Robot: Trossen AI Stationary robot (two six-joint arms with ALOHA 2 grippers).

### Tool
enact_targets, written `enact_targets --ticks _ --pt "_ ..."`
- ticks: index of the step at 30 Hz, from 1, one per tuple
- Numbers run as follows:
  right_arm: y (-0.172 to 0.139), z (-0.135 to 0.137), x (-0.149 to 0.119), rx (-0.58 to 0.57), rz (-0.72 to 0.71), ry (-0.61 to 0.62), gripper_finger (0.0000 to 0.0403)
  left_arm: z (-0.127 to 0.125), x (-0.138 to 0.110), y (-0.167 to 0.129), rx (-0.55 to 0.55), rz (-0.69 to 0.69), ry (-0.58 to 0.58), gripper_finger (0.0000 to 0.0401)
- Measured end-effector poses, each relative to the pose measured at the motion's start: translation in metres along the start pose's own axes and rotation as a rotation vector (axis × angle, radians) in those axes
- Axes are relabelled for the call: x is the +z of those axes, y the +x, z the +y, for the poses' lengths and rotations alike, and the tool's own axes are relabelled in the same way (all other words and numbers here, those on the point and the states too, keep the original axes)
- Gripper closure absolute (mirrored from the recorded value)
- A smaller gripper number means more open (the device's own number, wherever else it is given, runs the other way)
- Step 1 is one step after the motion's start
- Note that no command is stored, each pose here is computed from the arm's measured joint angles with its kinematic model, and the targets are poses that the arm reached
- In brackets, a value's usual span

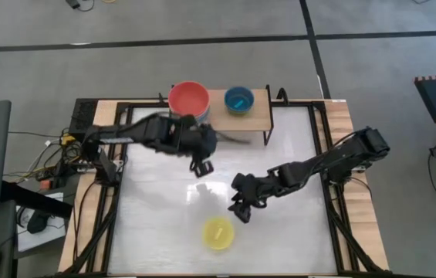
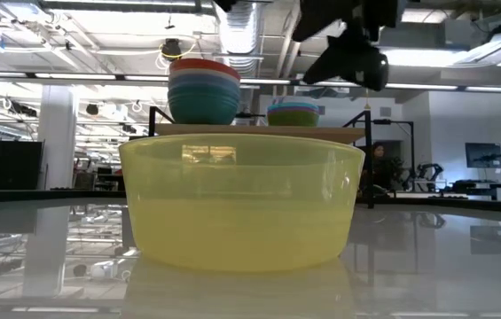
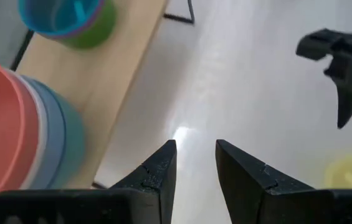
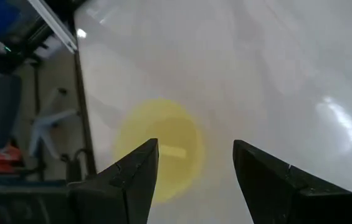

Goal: Place and stack bowls onto a shelf
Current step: Stack the transparent yellow bowl on top of the transparent blue bowl on the shelf

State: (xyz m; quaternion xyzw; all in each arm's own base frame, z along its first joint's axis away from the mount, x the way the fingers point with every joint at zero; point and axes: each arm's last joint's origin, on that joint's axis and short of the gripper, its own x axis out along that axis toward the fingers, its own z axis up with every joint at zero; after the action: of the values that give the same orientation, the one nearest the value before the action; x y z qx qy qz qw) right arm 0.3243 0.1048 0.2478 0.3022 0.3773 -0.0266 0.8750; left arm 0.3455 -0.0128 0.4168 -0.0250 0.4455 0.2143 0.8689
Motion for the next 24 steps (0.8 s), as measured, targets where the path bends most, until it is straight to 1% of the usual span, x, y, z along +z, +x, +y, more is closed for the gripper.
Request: enact_targets --ticks 2,5,7,9,11,14,17,20,24 --pt "0.008 0.003 0.000 0.025 -0.018 0.026 0.0172 -0.011 -0.008 -0.006 0.017 0.020 0.036 0.0303" --pt "0.019 0.003 0.001 0.046 -0.041 0.078 0.0181 -0.018 -0.018 -0.012 0.029 0.065 0.089 0.0303" --pt "0.029 0.001 -0.001 0.024 -0.049 0.111 0.0186 -0.023 -0.022 -0.018 0.022 0.075 0.118 0.0303" --pt "0.043 -0.003 -0.005 -0.002 -0.048 0.130 0.0190 -0.029 -0.026 -0.026 -0.002 0.062 0.156 0.0303" --pt "0.057 -0.007 -0.013 -0.033 -0.017 0.159 0.0192 -0.036 -0.032 -0.032 -0.035 0.049 0.179 0.0303" --pt "0.072 -0.006 -0.025 -0.060 0.015 0.185 0.0193 -0.044 -0.050 -0.036 -0.104 0.019 0.196 0.0303" --pt "0.085 -0.001 -0.035 -0.068 0.032 0.196 0.0194 -0.045 -0.073 -0.038 -0.182 -0.063 0.139 0.0303" --pt "0.092 0.002 -0.043 -0.086 0.049 0.201 0.0194 -0.039 -0.099 -0.039 -0.302 -0.158 0.032 0.0303" --pt "0.094 0.005 -0.051 -0.099 0.057 0.210 0.0194 -0.030 -0.137 -0.031 -0.409 -0.249 -0.124 0.0303"
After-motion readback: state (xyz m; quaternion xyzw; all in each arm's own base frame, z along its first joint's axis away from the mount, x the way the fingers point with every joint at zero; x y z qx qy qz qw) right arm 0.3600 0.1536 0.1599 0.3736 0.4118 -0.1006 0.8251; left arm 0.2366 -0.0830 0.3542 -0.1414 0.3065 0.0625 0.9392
